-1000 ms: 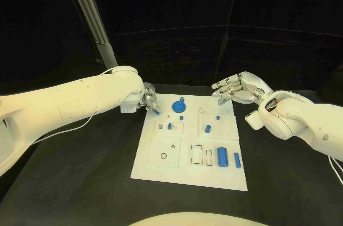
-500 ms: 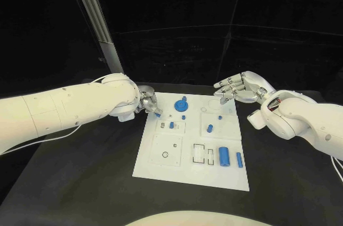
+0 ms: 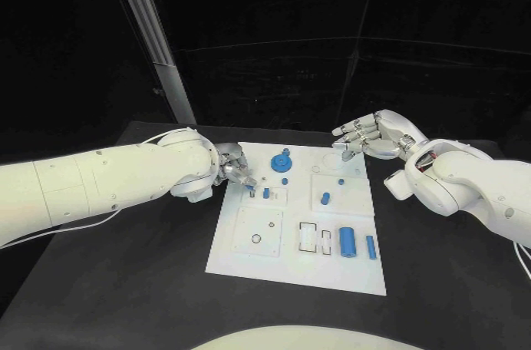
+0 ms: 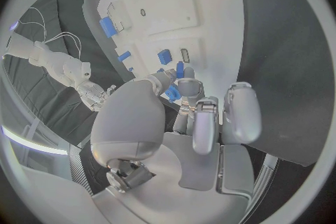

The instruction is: Assemble the parts on the task board

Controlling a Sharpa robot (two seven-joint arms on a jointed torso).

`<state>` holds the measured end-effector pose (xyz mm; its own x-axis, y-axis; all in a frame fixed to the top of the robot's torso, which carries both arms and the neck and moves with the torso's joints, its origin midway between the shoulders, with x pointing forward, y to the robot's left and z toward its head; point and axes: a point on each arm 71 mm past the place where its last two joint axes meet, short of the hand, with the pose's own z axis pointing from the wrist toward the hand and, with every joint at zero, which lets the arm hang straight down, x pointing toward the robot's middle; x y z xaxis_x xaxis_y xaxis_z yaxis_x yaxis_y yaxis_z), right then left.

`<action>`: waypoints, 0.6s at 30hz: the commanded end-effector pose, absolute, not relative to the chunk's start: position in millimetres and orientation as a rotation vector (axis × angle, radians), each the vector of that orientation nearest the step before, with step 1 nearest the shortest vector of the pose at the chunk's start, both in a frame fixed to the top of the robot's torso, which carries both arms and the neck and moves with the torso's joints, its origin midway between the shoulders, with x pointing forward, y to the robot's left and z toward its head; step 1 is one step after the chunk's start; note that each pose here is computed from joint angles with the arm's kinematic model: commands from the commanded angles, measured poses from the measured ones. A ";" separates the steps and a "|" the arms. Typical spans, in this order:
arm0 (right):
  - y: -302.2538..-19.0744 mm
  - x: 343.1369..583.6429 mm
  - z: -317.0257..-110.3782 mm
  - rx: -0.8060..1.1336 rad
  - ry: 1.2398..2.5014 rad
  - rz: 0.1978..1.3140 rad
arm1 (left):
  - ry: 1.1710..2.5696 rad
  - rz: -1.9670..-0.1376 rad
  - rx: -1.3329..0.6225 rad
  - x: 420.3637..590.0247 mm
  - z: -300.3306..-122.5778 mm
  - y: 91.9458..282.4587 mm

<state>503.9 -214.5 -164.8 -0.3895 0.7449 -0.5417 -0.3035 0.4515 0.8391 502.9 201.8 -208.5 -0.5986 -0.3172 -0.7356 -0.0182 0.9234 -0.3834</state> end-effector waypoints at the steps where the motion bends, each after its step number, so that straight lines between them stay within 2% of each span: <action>1: -213.6 504.0 -163.8 0.386 1.601 1.196 | 2.158 -0.445 -0.249 502.0 -208.4 198.5; 18: -213.4 504.2 -164.0 0.386 1.602 1.196 | 2.206 -0.392 -0.226 497.7 -218.7 195.4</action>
<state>504.3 -214.4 -165.2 -0.3909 0.7442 -0.5416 -0.3022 0.4521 0.8392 498.0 195.1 -218.1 -0.6064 -0.3097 -0.7323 -0.0220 0.9272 -0.3739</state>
